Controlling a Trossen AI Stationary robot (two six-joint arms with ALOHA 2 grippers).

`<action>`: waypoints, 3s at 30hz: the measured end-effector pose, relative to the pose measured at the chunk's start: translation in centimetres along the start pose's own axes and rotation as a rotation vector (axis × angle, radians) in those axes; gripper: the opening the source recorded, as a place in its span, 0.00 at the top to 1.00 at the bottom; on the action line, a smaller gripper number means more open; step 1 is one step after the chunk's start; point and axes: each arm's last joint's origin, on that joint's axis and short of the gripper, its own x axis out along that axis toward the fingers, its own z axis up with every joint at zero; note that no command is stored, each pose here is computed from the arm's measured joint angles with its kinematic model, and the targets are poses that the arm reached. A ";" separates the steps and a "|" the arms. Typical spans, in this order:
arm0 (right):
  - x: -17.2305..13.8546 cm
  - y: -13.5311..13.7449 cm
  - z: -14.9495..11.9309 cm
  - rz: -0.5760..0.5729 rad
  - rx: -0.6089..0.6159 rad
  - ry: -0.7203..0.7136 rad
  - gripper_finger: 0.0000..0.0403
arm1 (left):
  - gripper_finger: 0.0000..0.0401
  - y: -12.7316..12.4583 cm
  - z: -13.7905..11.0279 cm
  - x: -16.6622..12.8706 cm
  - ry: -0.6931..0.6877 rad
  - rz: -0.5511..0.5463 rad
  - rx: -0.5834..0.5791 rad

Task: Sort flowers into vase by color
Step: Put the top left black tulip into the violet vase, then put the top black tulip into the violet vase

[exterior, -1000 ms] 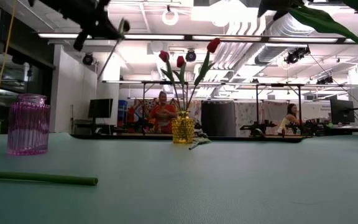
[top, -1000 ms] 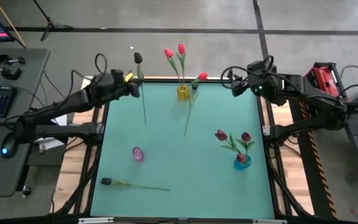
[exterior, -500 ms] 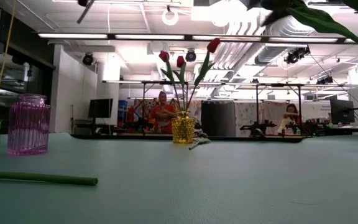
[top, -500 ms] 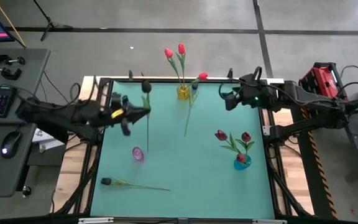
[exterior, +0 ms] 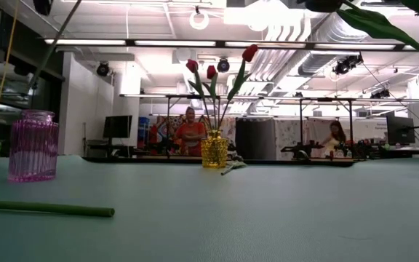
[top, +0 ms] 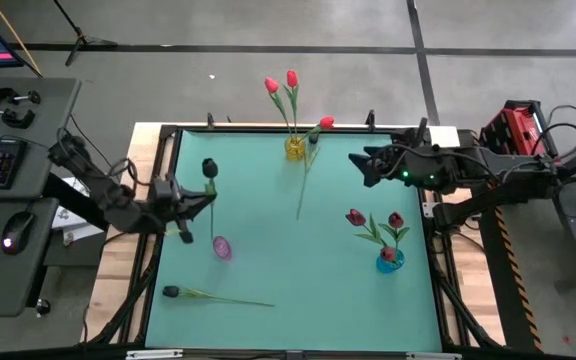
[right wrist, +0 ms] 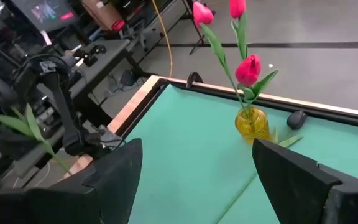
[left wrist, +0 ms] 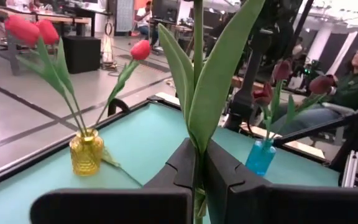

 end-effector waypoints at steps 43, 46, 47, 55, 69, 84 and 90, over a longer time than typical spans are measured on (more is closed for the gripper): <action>-0.1 0.1 0.1 0.019 -0.034 0.000 0.27 | 0.73 1.1 -4.8 -0.1 0.002 -0.180 -0.047; -0.4 0.4 0.5 0.054 -0.029 0.017 0.27 | 0.61 1.0 -4.0 -0.3 0.063 -0.224 -0.034; -0.5 0.4 0.7 0.063 -0.025 0.020 0.27 | 0.56 1.0 -3.7 -0.4 0.084 -0.242 -0.033; -1.6 1.0 2.2 0.123 -0.017 0.007 0.27 | 0.33 0.9 0.5 -1.3 0.112 -0.313 -0.028; 4.7 -1.0 0.5 -0.155 0.187 0.224 0.27 | 0.30 3.6 9.8 -2.5 -0.155 0.054 -0.117; 20.7 -1.1 -8.6 -0.303 0.103 0.642 0.27 | 0.30 3.5 9.7 -2.3 -0.148 0.026 -0.131; 25.1 -2.9 -12.3 -0.511 0.105 0.546 0.27 | 0.30 3.5 9.7 -2.3 -0.149 0.026 -0.133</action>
